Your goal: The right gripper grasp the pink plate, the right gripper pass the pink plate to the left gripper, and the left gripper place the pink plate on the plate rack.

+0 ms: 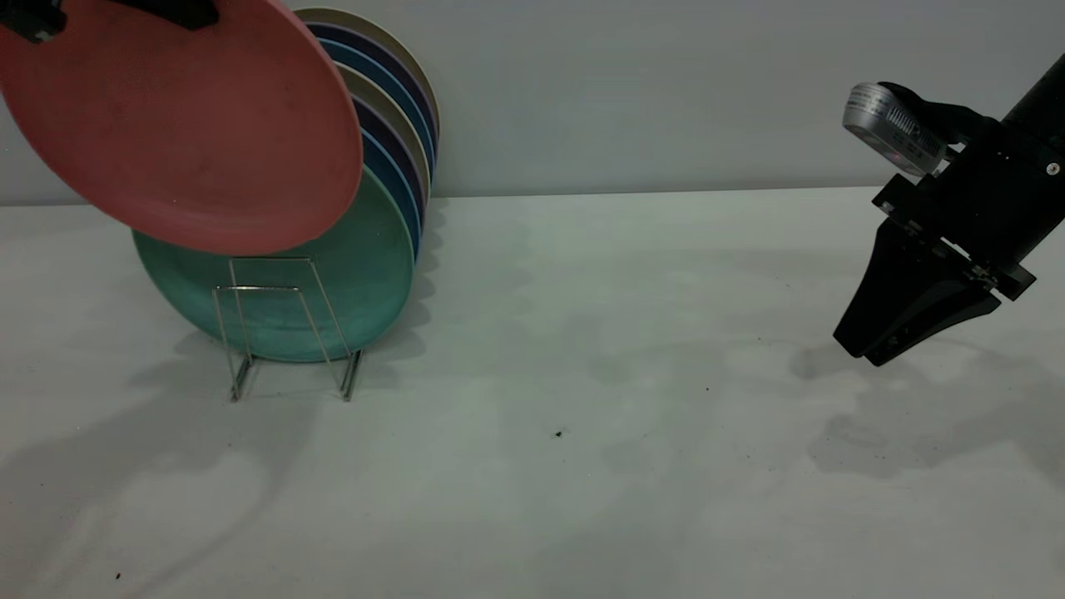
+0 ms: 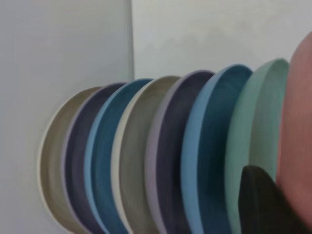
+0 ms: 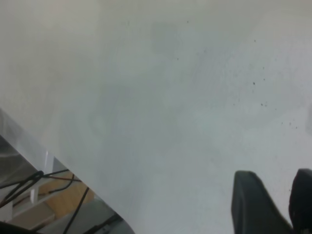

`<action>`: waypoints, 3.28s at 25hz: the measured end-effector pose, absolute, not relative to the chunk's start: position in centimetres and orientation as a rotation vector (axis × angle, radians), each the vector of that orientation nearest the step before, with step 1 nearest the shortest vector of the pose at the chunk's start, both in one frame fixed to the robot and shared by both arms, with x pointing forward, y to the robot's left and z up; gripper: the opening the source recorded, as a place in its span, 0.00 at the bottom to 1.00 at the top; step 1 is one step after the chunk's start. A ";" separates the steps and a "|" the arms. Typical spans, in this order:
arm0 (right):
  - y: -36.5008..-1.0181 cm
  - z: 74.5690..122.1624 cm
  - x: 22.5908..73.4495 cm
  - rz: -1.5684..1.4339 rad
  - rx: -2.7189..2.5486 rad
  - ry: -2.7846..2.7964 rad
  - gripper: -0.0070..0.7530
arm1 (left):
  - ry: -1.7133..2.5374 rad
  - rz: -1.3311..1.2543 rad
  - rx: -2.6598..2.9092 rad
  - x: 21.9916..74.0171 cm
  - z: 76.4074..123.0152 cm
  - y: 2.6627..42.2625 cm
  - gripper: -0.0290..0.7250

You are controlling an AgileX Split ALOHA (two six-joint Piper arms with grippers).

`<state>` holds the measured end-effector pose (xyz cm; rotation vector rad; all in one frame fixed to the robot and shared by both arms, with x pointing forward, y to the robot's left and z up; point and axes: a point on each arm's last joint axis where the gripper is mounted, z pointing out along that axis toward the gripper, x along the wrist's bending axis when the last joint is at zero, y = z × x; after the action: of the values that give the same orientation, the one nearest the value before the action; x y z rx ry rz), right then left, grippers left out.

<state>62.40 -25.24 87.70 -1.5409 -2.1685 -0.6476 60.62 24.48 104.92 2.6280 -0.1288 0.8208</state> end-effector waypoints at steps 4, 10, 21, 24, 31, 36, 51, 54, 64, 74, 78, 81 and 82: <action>-25.2 87.7 62.4 -0.648 -1.541 -2.169 0.29 | -0.148 0.857 2.631 60.8 105.0 24.6 0.20; -25.2 87.7 62.4 -0.648 -1.543 -2.168 0.29 | -0.176 0.863 2.634 60.8 105.0 24.6 0.20; -25.2 87.7 62.4 -0.647 -1.546 -2.165 0.31 | -0.164 0.790 2.659 61.7 102.8 24.5 0.19; -25.2 87.7 62.4 -0.647 -1.546 -2.165 0.31 | -0.159 0.776 2.666 61.9 102.2 24.5 0.19; -25.2 87.7 62.4 -0.646 -1.549 -2.163 0.31 | -0.143 0.717 2.686 62.5 100.2 24.5 0.19; -25.2 87.7 62.4 -0.646 -1.548 -2.163 0.31 | -0.131 0.683 2.699 63.0 98.9 24.5 0.19; -25.3 87.7 62.4 -0.639 -1.545 -2.170 0.32 | -0.103 0.662 2.703 63.1 98.3 24.5 0.28; -25.3 87.7 62.4 -0.637 -1.544 -2.171 0.32 | -0.097 0.640 2.702 63.0 98.3 24.5 0.39; -25.3 87.6 62.4 -0.635 -1.546 -2.173 0.32 | 0.004 0.526 2.676 62.0 99.3 24.2 0.68; -25.8 87.9 62.9 -0.616 -1.660 -2.203 0.32 | 0.821 0.435 2.393 59.5 105.5 24.4 0.75; -27.3 90.6 62.9 -0.439 -1.858 -2.349 0.32 | 1.417 0.298 2.121 58.2 107.0 26.4 0.75; -28.6 94.0 62.3 -0.272 -2.041 -2.443 0.32 | 1.742 0.290 2.015 56.9 107.8 28.6 0.75; -28.9 95.5 61.9 -0.237 -2.091 -2.464 0.32 | 1.803 0.312 1.998 56.4 108.2 29.2 0.75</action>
<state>61.86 -28.90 95.54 -2.0910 -2.4636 -0.2372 56.40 29.18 108.18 1.9977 1.8035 0.3119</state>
